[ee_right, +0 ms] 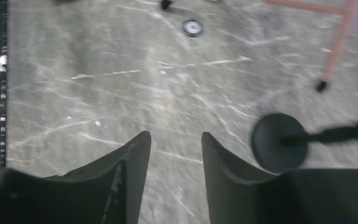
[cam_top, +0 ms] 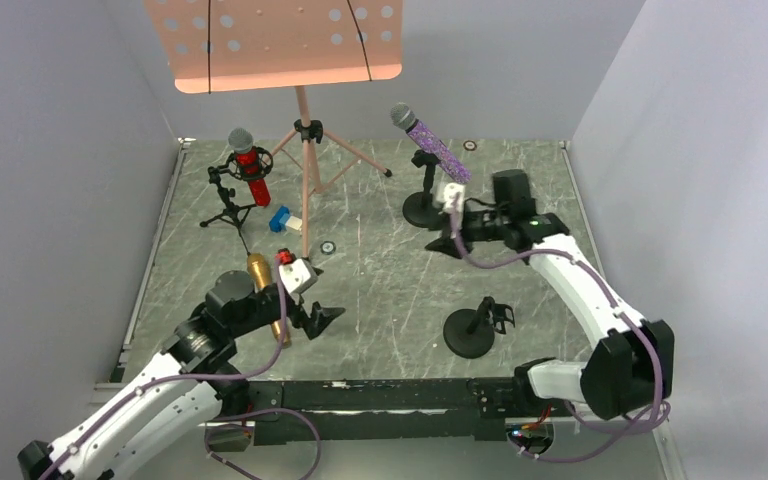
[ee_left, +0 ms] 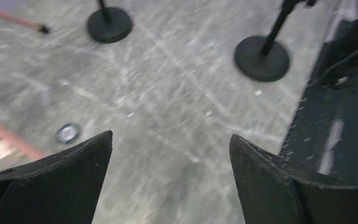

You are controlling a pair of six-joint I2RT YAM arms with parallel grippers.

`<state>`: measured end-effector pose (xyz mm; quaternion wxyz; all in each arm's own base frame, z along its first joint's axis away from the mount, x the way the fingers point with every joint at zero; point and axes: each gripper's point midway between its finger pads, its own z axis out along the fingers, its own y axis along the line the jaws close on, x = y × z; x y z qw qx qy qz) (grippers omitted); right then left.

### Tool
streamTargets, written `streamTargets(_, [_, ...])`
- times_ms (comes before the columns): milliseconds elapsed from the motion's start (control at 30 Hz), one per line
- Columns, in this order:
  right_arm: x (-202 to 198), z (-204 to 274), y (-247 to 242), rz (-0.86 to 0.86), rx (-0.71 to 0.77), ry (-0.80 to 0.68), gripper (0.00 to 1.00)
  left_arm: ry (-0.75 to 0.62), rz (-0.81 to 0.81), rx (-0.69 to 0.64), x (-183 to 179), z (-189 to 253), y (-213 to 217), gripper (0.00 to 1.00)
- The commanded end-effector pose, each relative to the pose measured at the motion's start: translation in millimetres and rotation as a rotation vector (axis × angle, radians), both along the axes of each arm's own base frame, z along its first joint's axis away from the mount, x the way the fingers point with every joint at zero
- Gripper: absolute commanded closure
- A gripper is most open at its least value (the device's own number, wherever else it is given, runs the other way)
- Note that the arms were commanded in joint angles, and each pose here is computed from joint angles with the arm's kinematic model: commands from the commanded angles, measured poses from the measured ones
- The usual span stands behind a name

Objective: Attach the microphones to the stand

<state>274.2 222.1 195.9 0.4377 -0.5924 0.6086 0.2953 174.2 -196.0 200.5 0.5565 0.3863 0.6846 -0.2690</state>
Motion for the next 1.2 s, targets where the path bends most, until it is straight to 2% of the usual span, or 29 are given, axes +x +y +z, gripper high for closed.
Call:
streamTargets(0, [6, 53, -40, -0.119, 0.206, 0.024, 0.36, 0.064, -0.211, -0.248, -23, 27, -61, 0.01])
streamTargets(67, [13, 59, -66, -0.226, 0.25, 0.042, 0.22, 0.038, -0.244, -0.207, -30, 17, -91, 0.01])
streamTargets(133, [25, 60, -90, -0.361, 0.278, 0.07, 0.15, 0.02, -0.274, -0.166, -33, 12, -124, 0.01])
streamTargets(200, [30, 60, -107, -0.452, 0.31, 0.106, 0.14, 0.019, -0.31, -0.141, -32, 5, -158, 0.01])
streamTargets(333, [36, 59, -130, -0.528, 0.375, 0.144, 0.13, -0.199, -0.41, -0.039, -32, -24, -223, 0.01])
streamTargets(400, [36, 56, -133, -0.531, 0.372, 0.156, 0.13, -0.282, -0.426, -0.086, -28, -19, -247, 0.01])
streamTargets(500, [35, 53, -137, -0.528, 0.381, 0.174, 0.13, -0.299, -0.404, -0.105, -14, -22, -276, 0.01])
streamTargets(767, [36, 51, -141, -0.541, 0.358, 0.147, 0.12, -0.259, -0.438, -0.196, -9, -33, -324, 0.03])
streamTargets(1167, [38, 47, -142, -0.545, 0.352, 0.151, 0.12, -0.155, -0.467, -0.224, -19, -72, -327, 0.29])
